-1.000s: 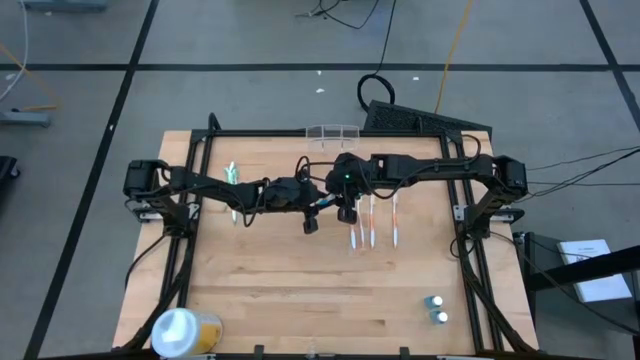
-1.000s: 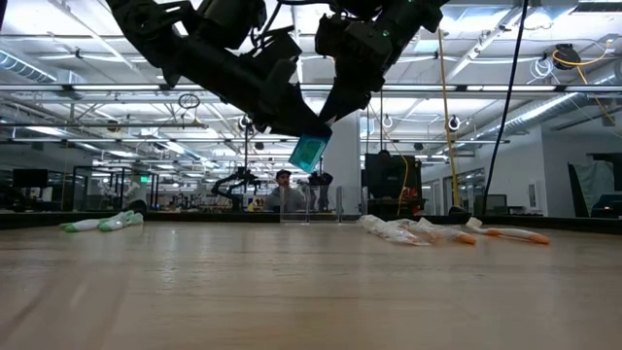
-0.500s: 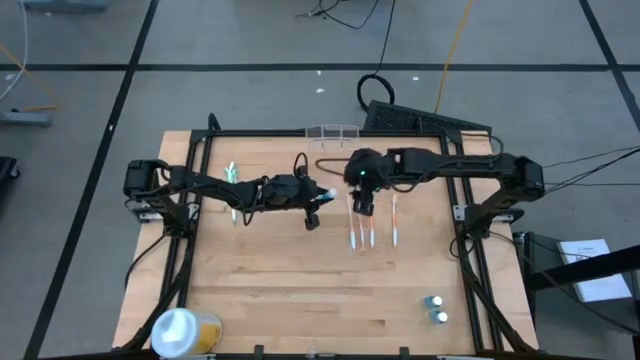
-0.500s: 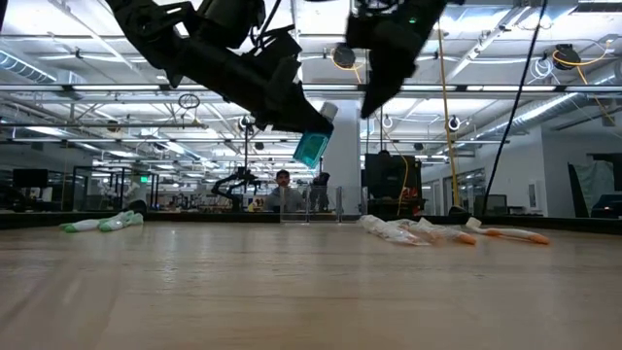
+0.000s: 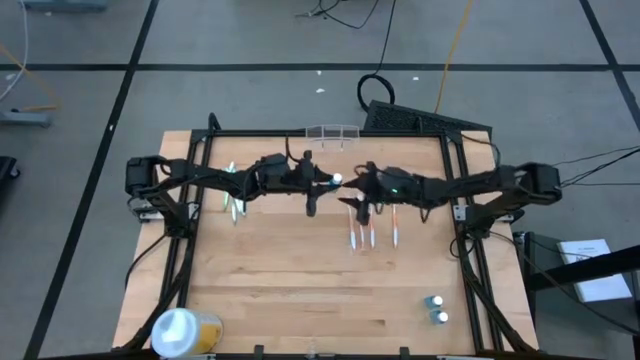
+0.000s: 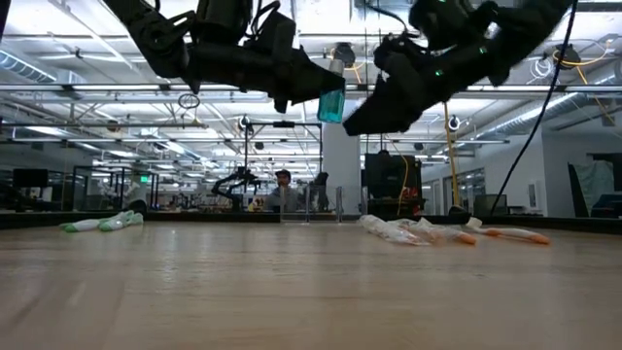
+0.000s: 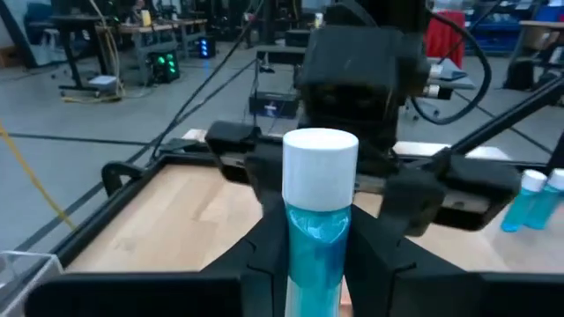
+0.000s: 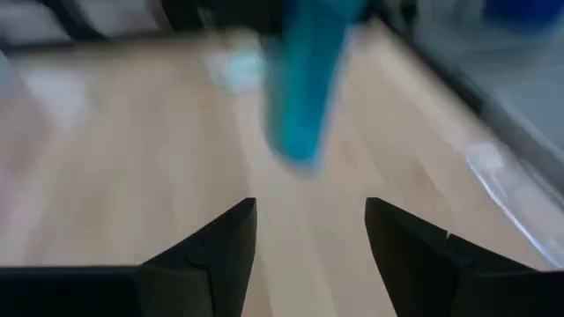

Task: Pick & Place toothbrushing station
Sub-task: Put the blue mouthwash into the transparent organizer

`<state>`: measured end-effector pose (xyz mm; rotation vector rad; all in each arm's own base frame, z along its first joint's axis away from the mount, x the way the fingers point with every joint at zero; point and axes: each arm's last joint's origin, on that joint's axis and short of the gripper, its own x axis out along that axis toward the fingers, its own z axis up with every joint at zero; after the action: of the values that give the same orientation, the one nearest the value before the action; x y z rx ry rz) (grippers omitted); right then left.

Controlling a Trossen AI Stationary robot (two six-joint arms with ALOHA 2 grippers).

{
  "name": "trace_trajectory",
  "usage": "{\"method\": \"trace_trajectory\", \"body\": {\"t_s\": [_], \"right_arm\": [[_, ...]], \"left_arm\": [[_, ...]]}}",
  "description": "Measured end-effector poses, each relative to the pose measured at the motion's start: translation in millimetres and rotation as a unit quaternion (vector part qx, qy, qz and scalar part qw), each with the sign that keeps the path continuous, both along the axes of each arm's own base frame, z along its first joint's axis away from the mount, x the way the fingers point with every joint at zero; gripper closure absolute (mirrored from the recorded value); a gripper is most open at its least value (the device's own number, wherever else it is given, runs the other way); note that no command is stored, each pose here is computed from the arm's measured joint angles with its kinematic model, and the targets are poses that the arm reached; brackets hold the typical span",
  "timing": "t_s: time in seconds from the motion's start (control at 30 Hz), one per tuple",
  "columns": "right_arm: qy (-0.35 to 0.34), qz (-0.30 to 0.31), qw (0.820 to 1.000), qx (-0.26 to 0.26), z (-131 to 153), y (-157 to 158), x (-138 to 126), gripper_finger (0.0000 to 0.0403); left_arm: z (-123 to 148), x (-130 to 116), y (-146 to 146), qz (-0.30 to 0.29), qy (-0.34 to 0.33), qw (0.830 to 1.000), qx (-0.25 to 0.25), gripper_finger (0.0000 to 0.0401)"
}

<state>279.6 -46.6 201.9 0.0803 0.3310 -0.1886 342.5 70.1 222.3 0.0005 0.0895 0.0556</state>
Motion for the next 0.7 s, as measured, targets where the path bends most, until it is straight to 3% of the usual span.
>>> {"method": "trace_trajectory", "body": {"t_s": [0.13, 0.23, 0.5, 0.7], "right_arm": [[-0.114, 0.008, 0.993, -0.009, -10.8, 2.3, -11.6, 0.0203], [-0.155, 0.007, 0.988, -0.006, -14.8, 2.6, -13.1, 0.0199], [-0.172, 0.039, 0.984, -0.007, -13.8, 1.8, -0.4, 0.0187], [-0.192, 0.076, 0.978, -0.014, -4.8, 4.2, 4.1, 0.0200]], "left_arm": [[1.2, -0.6, 3.4, 0.003, -0.007, 1.000, 0.002, 0.0320], [4.2, -0.3, 2.3, -0.008, -0.022, 1.000, 0.004, 0.0320], [9.1, 1.8, -8.6, -0.038, -0.048, 0.998, 0.001, 0.0320], [9.4, 3.2, -17.1, -0.049, -0.049, 0.998, -0.007, 0.0320]]}}
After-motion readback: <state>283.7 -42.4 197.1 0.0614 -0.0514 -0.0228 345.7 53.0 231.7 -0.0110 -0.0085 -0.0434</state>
